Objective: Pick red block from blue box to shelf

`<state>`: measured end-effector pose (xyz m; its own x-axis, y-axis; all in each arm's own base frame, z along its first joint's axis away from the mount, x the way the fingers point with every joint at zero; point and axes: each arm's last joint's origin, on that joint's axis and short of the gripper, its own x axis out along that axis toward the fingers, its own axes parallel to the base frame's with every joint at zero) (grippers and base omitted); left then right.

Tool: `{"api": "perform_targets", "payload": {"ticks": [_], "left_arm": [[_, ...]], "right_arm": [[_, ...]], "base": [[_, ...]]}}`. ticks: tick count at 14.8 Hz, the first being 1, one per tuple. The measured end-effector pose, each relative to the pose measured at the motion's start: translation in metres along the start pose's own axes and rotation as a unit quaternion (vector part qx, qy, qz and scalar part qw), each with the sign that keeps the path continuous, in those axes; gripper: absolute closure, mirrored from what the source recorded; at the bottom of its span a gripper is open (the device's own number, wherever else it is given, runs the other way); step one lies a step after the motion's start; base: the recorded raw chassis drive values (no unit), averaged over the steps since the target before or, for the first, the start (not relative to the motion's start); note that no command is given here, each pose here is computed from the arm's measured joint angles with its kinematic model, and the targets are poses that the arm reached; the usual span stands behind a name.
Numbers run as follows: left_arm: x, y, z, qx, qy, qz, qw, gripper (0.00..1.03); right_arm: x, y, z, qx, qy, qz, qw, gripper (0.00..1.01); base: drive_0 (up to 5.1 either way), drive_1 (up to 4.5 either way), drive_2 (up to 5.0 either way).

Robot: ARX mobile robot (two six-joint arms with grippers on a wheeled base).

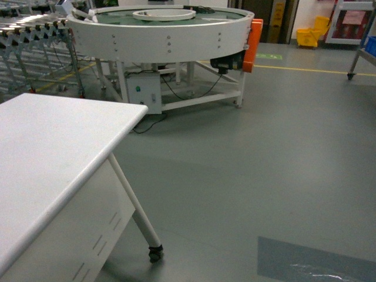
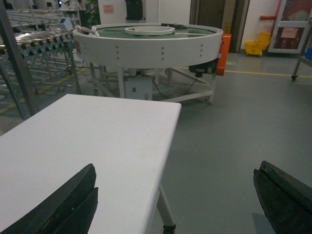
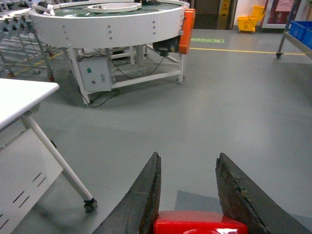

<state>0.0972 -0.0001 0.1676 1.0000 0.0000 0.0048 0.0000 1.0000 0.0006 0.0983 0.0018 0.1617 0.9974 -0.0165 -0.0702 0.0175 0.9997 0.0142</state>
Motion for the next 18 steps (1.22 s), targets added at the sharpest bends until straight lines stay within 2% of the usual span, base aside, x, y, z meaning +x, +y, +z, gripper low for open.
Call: {"api": "perform_targets", "payload": {"ticks": [9, 12, 18], "left_arm": [[0.0000, 0.0000, 0.0000, 0.000, 0.000, 0.000, 1.0000, 0.05], [0.0000, 0.0000, 0.0000, 0.000, 0.000, 0.000, 1.0000, 0.05], [0.0000, 0.0000, -0.0001, 0.000, 0.000, 0.000, 1.0000, 0.05]], "right_arm": [[0.0000, 0.0000, 0.0000, 0.000, 0.000, 0.000, 1.0000, 0.73], [0.0000, 0.0000, 0.0000, 0.000, 0.000, 0.000, 1.0000, 0.73], [0.0001, 0.0000, -0.0002, 0.000, 0.000, 0.000, 1.0000, 0.73]], "base": [[-1.7, -1.13, -2.2], [-1.5, 2.66, -5.7], [0.2, 4.39, -3.9]]}}
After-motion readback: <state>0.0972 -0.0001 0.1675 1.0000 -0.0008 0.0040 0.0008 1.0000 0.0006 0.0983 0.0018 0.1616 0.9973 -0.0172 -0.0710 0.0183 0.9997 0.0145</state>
